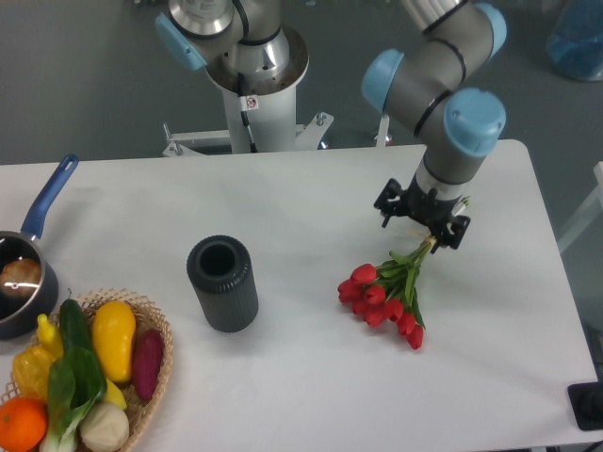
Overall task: Pick up the flowers from the table
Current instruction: 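Lower the open gripper onto the stems of the red tulips, then close the gripper on the tulip stems and lift the bunch up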
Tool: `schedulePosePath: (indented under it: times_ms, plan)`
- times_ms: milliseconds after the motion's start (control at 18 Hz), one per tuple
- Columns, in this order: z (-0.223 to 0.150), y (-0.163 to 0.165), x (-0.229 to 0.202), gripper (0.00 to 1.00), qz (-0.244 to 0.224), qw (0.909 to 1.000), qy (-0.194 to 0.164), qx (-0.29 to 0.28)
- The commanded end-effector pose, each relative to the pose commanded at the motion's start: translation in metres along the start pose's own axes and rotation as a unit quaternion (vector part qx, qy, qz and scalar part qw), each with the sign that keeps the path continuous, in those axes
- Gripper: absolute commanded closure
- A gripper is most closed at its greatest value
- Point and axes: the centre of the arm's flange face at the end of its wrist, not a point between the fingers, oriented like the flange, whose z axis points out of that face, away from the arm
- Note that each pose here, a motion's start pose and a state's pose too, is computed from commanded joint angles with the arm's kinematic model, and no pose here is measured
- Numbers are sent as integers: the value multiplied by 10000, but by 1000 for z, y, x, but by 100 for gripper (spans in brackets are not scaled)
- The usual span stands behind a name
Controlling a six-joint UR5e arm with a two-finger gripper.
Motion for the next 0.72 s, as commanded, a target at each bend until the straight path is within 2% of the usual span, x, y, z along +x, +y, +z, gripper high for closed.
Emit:
schedulePosePath:
  times_ms: [111,444,500,667,722]
  plan:
    - [19,-10,-2,0,89,9999,96,-33]
    - [40,-19,-7,0,167,9998,-49,5]
    - [38,-20,-9,8,169,9998,-127,36]
    - [31,-21,-9,72,92,9998,-193,58]
    - [27,-22,-9,86,95,9997,-224,59]
